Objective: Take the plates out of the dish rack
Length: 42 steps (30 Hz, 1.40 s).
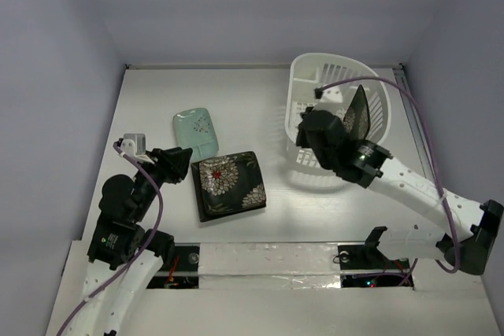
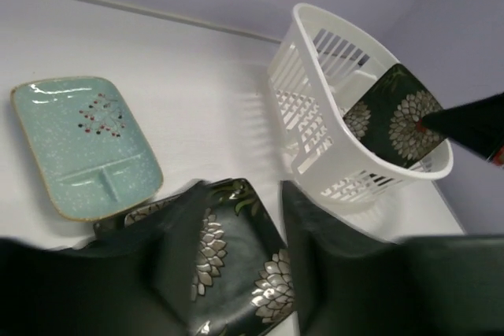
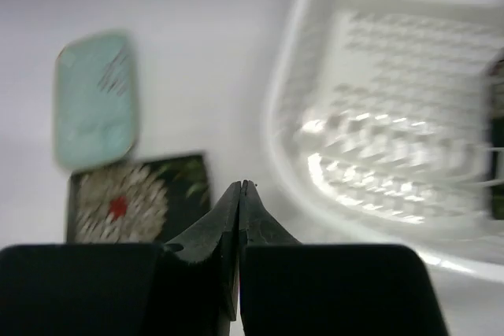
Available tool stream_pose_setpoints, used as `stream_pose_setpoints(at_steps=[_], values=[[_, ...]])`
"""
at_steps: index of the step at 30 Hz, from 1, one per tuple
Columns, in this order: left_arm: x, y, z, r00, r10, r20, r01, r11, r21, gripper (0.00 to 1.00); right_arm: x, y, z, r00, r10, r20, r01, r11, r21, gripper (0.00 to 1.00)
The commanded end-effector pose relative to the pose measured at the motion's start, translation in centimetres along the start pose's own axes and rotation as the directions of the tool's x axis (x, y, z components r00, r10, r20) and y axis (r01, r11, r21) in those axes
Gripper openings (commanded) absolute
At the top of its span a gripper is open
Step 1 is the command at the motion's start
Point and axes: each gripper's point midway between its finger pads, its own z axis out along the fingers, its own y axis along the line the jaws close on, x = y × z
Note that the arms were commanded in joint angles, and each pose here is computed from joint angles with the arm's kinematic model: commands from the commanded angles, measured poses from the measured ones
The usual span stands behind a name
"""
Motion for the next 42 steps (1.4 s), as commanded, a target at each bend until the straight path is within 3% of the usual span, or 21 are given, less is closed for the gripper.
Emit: stream_pose_setpoints(at_steps=[1,3,5,9,10,14,23,30,42], values=[[-1.2,-0.8,-0.3,0.999,0.009,0.048,-0.01,0.999,0.033,0.33,-3.9,-9.5,-0.7,0.995,-0.055,0.081,0.024,0.937,0.349,0.0],[-1.2,-0.8,-0.3,0.999,0.009,0.051,-0.01,0.999,0.032,0.16,-4.7,-11.5,-0.5,0.995,-0.027,0.098,-0.012,0.928,0.372,0.0],[-1.2,-0.7,-0.3,0.999,0.008,0.051,-0.01,1.0,0.029,0.07,-6.2,-14.3,-0.9,0.989,-0.015,0.145,-0.048,0.906,0.421,0.0],[-1.1,-1.1,-0.4,0.999,0.008,0.047,-0.01,0.999,0.042,0.07,-7.9,-19.3,-1.7,0.986,-0.025,0.166,-0.074,0.82,0.567,0.46],[-1.2,-1.1,-0.5,0.999,0.008,0.05,-0.01,0.999,0.044,0.09,-8.7,-19.9,-2.1,0.985,-0.033,0.17,-0.074,0.807,0.585,0.65],[-1.4,-1.1,-0.7,0.998,0.006,0.061,-0.009,0.999,0.041,0.16,-9.4,-21.7,-2.0,0.99,-0.045,0.131,-0.047,0.78,0.624,0.81],[-1.6,-1.5,-1.0,0.998,0.006,0.069,-0.01,0.998,0.059,0.2,-6.4,-24.2,2.2,0.993,-0.077,-0.088,0.116,0.736,0.667,0.76],[-1.6,-1.6,-1.2,0.997,0.003,0.076,-0.008,0.998,0.064,0.25,-4.4,-26.0,3.8,0.98,-0.078,-0.183,0.185,0.694,0.696,0.73],[-1.7,-1.8,-1.4,0.997,0.001,0.078,-0.007,0.997,0.072,0.26,-2.6,-26.8,5.5,0.952,-0.095,-0.29,0.276,0.675,0.684,0.48]])
